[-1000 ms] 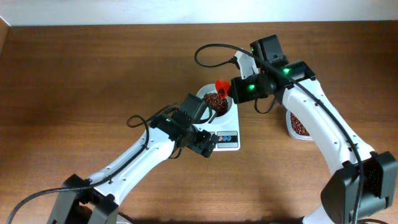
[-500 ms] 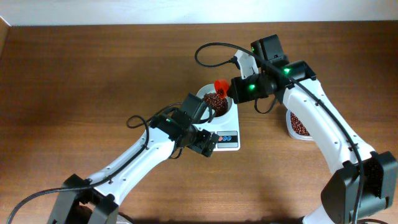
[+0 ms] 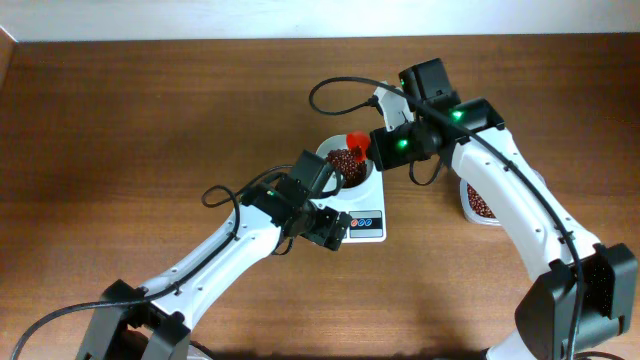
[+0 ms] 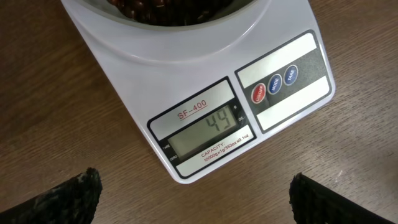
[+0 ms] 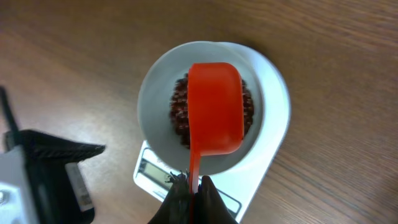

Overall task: Scoop item into bowl and weigh 50g on scale
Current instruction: 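Shake the tilted scoop over the bowl to trickle in more beans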

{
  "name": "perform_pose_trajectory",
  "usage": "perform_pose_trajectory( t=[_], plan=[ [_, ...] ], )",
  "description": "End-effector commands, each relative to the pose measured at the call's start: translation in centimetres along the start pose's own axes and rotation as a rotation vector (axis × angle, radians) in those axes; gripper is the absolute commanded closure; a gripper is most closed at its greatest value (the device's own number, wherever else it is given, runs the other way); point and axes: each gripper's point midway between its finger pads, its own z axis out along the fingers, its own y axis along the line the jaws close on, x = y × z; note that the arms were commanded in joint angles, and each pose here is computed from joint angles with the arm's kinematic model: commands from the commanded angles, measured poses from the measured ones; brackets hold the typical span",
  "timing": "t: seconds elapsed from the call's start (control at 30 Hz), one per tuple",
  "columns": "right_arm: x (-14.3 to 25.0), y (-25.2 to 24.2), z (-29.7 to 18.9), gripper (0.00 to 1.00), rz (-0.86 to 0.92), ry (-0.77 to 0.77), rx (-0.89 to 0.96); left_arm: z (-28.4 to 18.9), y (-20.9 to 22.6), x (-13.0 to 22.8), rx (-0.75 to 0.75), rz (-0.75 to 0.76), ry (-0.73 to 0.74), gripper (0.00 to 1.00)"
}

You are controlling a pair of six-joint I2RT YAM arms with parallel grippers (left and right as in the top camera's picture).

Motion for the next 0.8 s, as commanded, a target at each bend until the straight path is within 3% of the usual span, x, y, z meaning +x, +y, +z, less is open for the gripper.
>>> perform_pose_trajectory(
  t=[0.0, 0.23, 0.3, 0.77],
  plan=[
    [-0.9, 0.2, -0.5, 0.96, -0.012, -0.031, 0.016, -0.6, 0.2, -0.7, -0.009, -0.01, -0.028, 0.01],
    [-1.2, 1.4, -0.7, 0.96, -0.03, -0.041, -0.078, -0.6, 0.2, -0.8, -0.009, -0.009, -0.033, 0.01],
    [-1.3, 0.2, -0.6, 0.96, -0.002, -0.043, -0.011, -0.6, 0.2, -0.8, -0.009, -0.009, -0.033, 0.01],
    [-1.5, 0.2, -0.8, 0.96, 0.009, -0.053, -0.04, -0.6, 0.2, -0.8, -0.008, -0.009, -0.034, 0.01]
  ],
)
